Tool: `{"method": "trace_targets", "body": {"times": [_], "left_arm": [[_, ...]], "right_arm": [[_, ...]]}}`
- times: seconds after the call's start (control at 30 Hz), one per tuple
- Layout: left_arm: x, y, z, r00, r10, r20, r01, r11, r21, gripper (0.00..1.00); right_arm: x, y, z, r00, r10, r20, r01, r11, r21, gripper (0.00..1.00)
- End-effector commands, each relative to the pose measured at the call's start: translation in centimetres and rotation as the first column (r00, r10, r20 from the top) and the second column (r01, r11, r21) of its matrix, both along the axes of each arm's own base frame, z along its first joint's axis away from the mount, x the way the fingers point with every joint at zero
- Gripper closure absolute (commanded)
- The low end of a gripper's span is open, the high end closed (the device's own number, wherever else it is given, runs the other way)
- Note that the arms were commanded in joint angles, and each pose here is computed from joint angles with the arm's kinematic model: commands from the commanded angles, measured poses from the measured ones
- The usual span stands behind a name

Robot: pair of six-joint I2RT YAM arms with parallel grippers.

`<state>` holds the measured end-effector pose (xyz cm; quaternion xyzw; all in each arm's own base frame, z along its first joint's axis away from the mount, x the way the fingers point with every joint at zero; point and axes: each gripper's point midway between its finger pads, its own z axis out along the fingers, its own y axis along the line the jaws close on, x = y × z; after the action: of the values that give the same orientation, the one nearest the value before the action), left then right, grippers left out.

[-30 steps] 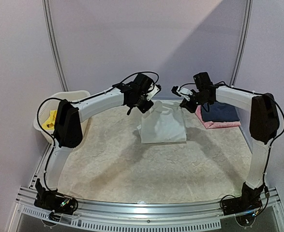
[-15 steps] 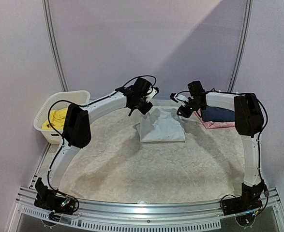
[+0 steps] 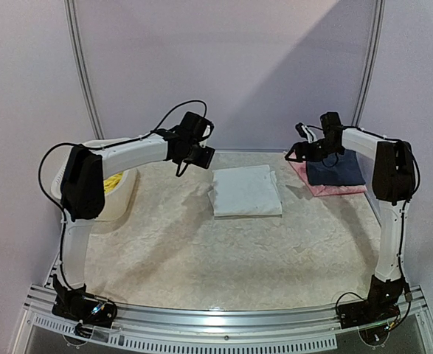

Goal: Fold and stack the mixed laundry pile
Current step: Fold the 2/3-rectangle-folded T-shirt at the center of the board, then pick up the square-folded T-shirt from the center of the board.

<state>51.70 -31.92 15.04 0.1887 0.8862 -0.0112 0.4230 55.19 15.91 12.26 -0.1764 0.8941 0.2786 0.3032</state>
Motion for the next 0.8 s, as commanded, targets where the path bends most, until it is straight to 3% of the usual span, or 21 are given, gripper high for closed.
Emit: {"method": "trace_targets", "body": {"times": [0.0, 0.13, 0.27, 0.5, 0.77], "left_arm": [[-1.4, -2.2, -0.4, 0.995, -0.009, -0.102, -0.027, 0.937, -0.348, 0.42], [-2.3, -4.9, -2.0, 0.977, -0.095, -0.192, -0.015, 0.865, -0.501, 0.43], [-2.1, -6.8, -4.4, 0.956, -0.137, -0.260, -0.035, 0.826, -0.563, 0.45], [-1.8, -7.8, -6.7, 0.939, -0.142, -0.312, -0.082, 0.791, -0.606, 0.47], [-2.1, -8.0, -10.1, 0.911, -0.131, -0.390, -0.137, 0.798, -0.587, 0.48]], "right_arm": [[-3.0, 2.3, -1.7, 0.948, 0.064, -0.312, 0.021, 0.965, 0.262, 0.12], [-3.8, 2.8, -4.6, 0.908, 0.094, -0.409, 0.035, 0.954, 0.297, 0.10], [-4.4, 3.2, -6.7, 0.884, 0.088, -0.459, 0.047, 0.961, 0.274, 0.10], [-5.6, 4.5, -9.3, 0.844, 0.104, -0.526, 0.036, 0.968, 0.249, 0.10], [-6.7, 6.6, -12.3, 0.781, 0.138, -0.609, 0.058, 0.955, 0.290, 0.13]]}}
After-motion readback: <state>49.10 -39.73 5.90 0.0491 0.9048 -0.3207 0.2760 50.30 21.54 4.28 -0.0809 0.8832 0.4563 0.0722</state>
